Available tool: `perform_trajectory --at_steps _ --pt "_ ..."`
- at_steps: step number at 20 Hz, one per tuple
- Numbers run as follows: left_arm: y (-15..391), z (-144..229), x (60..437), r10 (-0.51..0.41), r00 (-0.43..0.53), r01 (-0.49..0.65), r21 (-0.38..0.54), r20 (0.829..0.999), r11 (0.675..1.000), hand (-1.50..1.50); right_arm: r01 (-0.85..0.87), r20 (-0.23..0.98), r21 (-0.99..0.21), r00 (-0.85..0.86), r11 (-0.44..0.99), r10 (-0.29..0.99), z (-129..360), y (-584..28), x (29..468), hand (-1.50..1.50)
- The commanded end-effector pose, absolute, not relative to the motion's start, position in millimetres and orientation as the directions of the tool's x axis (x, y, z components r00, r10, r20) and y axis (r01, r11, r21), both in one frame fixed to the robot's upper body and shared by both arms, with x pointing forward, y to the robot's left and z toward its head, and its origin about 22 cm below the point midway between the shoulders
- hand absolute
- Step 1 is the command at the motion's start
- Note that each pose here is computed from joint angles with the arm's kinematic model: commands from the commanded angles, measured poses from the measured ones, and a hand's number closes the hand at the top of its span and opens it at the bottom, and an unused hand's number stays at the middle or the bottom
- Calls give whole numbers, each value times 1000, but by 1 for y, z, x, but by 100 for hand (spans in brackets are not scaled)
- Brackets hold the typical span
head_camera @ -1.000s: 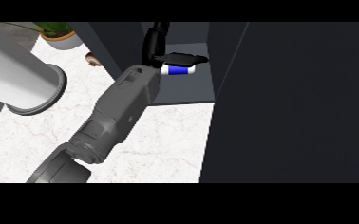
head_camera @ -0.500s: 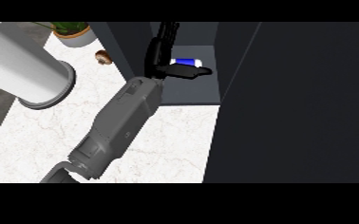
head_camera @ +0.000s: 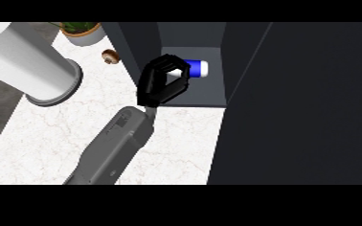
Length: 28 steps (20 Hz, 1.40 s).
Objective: Pick up the bottled water, place it into the cabinet and close the cabinet
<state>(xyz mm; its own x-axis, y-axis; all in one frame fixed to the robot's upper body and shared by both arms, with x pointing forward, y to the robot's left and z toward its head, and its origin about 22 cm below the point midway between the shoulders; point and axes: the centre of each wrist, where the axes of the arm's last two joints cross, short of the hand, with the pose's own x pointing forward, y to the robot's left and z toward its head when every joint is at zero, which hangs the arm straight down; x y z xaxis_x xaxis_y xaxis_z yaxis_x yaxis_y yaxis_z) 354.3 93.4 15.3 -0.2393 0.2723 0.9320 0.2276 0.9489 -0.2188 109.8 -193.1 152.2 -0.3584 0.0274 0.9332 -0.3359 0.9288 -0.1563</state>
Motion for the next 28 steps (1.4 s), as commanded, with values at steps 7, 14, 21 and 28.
perform_trajectory --at_steps 7,14,21,28 --pt "163 7 275 273 -258 180 -232 927 956 150 -514 960 -207 -272 832 71 175 -182 85 150" --pt "190 11 213 258 -270 180 -214 928 960 150 -596 968 -160 -253 787 5 168 -136 105 150" --pt "238 20 201 243 -286 122 -216 927 969 150 -690 970 -132 -240 711 -52 170 -87 100 150" --pt "261 22 195 245 -302 96 -227 921 969 150 -651 918 -280 -396 706 -1 176 -50 114 150"
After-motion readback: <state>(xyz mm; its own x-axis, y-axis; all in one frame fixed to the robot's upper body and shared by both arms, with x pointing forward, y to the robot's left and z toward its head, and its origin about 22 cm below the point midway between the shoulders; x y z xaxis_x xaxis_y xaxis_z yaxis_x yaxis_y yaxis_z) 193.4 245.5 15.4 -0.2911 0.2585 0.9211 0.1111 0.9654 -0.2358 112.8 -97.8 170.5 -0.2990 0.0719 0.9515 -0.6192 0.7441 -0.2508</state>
